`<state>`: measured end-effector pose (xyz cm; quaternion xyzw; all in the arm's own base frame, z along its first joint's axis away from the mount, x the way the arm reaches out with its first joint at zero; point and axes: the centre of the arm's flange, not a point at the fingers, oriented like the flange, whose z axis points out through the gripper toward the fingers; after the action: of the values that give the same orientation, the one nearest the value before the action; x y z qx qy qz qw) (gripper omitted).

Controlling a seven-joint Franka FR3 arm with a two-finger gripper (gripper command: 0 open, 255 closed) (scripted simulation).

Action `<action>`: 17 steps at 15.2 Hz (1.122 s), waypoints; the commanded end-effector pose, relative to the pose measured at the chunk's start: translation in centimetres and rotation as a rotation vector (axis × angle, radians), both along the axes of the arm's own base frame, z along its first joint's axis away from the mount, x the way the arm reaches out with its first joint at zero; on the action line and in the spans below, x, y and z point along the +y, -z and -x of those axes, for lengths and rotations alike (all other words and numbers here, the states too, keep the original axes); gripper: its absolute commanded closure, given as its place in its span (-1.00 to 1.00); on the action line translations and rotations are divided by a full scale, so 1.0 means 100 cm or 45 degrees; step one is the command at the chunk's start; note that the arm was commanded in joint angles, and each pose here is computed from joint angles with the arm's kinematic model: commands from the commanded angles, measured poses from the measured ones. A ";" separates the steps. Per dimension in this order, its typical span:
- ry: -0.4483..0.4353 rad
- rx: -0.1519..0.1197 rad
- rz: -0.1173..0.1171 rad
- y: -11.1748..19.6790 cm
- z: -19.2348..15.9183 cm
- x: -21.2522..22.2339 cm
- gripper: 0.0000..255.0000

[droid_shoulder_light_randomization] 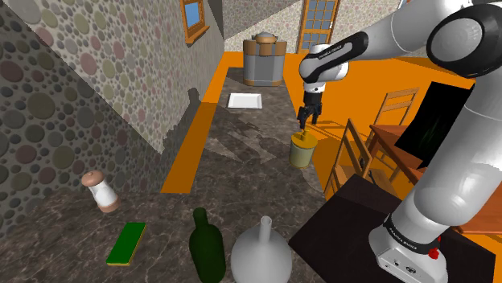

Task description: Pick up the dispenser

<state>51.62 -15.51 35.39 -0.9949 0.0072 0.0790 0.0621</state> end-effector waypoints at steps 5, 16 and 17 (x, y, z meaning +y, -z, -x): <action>0.000 0.001 0.000 0.031 -0.005 -0.003 -1.00; 0.000 0.001 0.000 0.046 -0.005 -0.002 1.00; 0.000 0.002 0.000 0.046 -0.005 -0.002 1.00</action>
<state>52.13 -15.74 30.88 -0.9949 0.0069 0.0791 0.0622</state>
